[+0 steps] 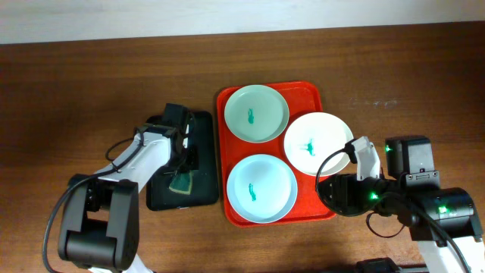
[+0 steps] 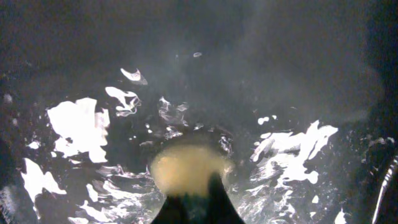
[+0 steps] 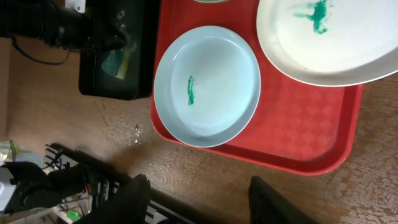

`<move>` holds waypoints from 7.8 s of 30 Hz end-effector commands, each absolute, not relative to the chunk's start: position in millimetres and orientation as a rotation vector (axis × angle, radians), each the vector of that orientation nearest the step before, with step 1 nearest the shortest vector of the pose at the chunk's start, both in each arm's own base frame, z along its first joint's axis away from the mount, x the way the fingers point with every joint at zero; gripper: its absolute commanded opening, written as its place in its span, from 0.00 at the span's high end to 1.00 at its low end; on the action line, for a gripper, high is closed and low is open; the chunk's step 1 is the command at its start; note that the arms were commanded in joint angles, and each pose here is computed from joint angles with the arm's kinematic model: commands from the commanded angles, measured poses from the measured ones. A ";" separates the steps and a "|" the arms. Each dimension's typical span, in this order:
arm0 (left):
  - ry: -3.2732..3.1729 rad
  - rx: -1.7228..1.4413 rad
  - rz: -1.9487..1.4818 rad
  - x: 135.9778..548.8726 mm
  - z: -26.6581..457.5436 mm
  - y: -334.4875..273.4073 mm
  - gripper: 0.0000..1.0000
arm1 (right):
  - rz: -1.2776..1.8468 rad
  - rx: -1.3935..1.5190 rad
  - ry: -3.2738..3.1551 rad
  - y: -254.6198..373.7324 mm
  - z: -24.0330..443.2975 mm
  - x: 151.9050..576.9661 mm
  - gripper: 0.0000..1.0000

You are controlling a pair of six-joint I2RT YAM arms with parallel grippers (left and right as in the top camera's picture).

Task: Clean dirty plates on tray and stack at the side

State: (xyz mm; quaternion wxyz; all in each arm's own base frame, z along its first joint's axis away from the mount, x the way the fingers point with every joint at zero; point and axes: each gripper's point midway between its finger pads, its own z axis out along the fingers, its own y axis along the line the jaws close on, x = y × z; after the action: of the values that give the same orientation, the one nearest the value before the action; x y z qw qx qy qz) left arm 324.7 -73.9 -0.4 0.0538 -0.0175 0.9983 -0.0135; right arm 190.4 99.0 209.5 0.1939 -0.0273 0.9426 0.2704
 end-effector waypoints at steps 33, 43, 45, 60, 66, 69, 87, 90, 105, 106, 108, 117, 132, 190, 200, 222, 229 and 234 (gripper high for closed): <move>3.132 -0.039 -0.009 314.5 40.8 -77.3 1.00 | 0.311 0.384 2.904 43.4 156.5 194.1 0.66; 3.023 -0.016 -0.035 336.0 105.6 -86.0 1.00 | 0.524 0.167 3.103 72.5 119.8 206.7 0.64; 3.027 -0.019 -0.016 334.9 101.9 -83.3 1.00 | 0.536 0.177 3.142 74.4 107.6 212.5 0.64; 3.039 -0.002 -0.106 331.9 100.4 -95.7 1.00 | 0.382 -0.036 3.017 122.7 20.3 248.6 0.61; 3.040 -0.002 -0.118 331.7 100.5 -97.1 1.00 | 0.263 -0.013 3.019 115.6 11.0 252.6 0.69; 3.044 0.000 -0.145 330.8 100.7 -100.2 1.00 | 0.213 0.067 3.040 110.0 3.5 252.0 0.76; 3.029 0.175 -0.369 313.8 101.8 -174.5 1.00 | 0.219 0.265 3.039 103.5 -7.8 260.3 0.96; 3.024 0.152 -0.399 301.3 86.7 -204.5 1.00 | 0.221 0.336 3.031 103.5 -7.7 261.1 0.96; 3.179 0.152 -0.613 241.6 -25.2 -287.1 1.00 | 0.230 0.355 3.028 104.5 -7.5 261.6 0.96; 3.199 0.147 -0.599 239.0 -30.8 -285.2 1.00 | 0.229 0.355 3.029 104.4 -7.5 261.5 0.96; 3.218 0.133 -0.585 238.0 -36.5 -282.2 1.00 | 0.230 0.355 3.029 104.5 -7.5 261.5 0.96; 3.174 0.000 0.112 276.7 -16.7 -195.6 1.00 | 0.230 0.354 3.028 104.5 -7.5 261.6 0.96; 3.182 0.234 -0.629 254.0 -24.3 -322.5 1.00 | 0.230 0.352 3.029 104.8 -7.5 261.3 0.96; 2.947 -0.303 -0.134 320.4 46.7 -57.7 0.58 | 0.232 0.135 3.058 105.9 -7.8 256.3 0.96; 2.835 -0.326 -0.145 325.8 150.4 -48.0 0.32 | 0.238 0.135 3.059 106.5 -7.8 256.0 0.95; 2.568 -1.224 -0.023 260.1 191.7 110.7 0.01 | 0.273 0.174 3.071 119.3 59.4 278.6 0.96; 2.568 -1.224 -0.024 260.0 191.7 110.6 0.01 | 0.431 -0.014 2.901 187.5 149.3 311.6 0.96; 2.568 -1.224 -0.023 260.0 191.7 110.6 0.01 | 0.385 -0.116 2.704 244.6 163.5 325.6 0.96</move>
State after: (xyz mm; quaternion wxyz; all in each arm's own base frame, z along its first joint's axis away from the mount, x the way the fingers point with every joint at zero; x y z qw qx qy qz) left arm 259.1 110.1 188.6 0.1433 -0.4187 0.8967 -0.0038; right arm 320.7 214.3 153.5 0.1525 -0.0306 0.9767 0.1480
